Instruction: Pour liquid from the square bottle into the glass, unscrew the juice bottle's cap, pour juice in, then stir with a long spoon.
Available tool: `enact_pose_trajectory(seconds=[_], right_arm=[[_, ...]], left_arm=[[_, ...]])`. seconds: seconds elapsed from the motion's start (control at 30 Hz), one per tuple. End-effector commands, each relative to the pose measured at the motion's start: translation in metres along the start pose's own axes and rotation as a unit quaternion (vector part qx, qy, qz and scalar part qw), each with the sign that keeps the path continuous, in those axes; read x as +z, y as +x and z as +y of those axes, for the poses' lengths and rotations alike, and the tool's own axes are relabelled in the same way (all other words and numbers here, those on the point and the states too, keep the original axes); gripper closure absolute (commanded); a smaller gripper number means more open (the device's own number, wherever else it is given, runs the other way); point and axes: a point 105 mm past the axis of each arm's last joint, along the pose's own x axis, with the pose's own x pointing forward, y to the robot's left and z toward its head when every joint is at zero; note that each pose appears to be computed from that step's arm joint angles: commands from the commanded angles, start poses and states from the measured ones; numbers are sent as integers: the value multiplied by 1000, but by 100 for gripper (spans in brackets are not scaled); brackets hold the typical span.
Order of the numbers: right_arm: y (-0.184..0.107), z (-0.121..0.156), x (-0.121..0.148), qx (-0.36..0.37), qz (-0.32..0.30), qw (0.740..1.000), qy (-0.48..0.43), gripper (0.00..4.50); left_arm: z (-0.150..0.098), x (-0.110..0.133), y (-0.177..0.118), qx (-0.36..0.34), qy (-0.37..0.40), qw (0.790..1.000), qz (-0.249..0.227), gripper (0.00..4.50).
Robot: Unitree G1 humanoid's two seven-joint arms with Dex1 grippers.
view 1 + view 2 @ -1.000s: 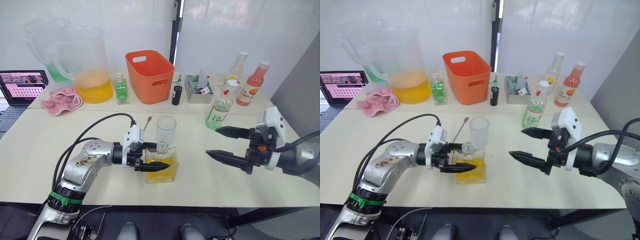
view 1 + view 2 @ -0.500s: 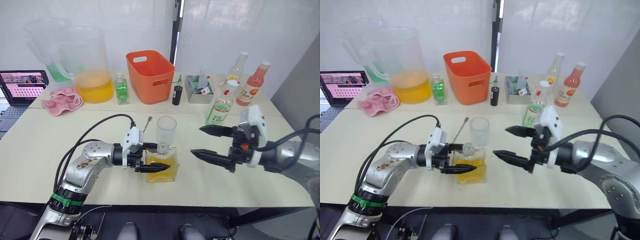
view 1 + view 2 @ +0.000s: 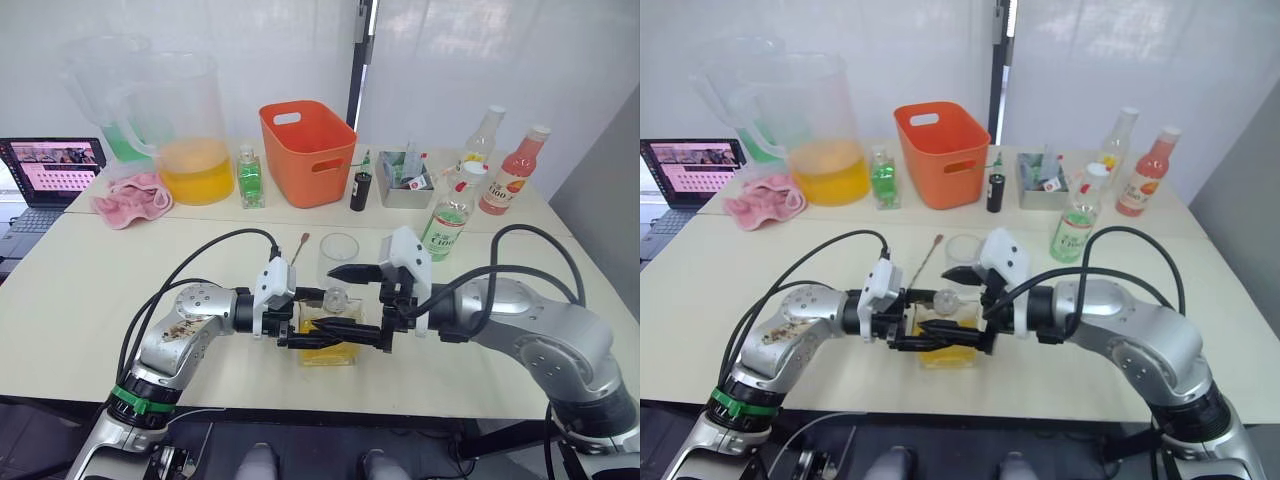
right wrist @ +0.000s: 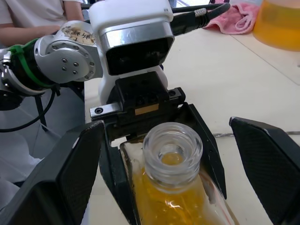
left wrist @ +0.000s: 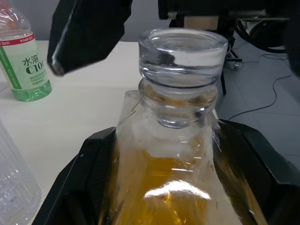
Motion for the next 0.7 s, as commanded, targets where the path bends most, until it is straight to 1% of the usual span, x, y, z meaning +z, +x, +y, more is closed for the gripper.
enact_pose_trajectory(seconds=[0.03,0.2,0.3,0.33,0.37,0.5,0.7], right_arm=[[-3,-1,6,-9,-7,1000,-23,25],[-5,0,6,-14,-14,1000,-23,181],[-7,0,8,-16,-21,999,-22,290],[-8,1,7,-15,-21,999,-21,320],[-9,1,7,-14,-21,999,-20,340],[-9,1,2,-15,-10,1000,-25,339],[-12,2,24,-7,-62,998,-29,339]], left_arm=[[-4,0,13,-20,5,1000,-5,167],[-2,-1,13,-20,5,1000,-6,167],[-2,-2,14,-21,7,1000,-6,167],[-1,-1,15,-22,7,1000,-7,167],[-1,-1,16,-23,8,1000,-7,167],[0,-1,16,-25,11,1000,-6,167],[-1,-6,14,-28,10,1000,6,167]])
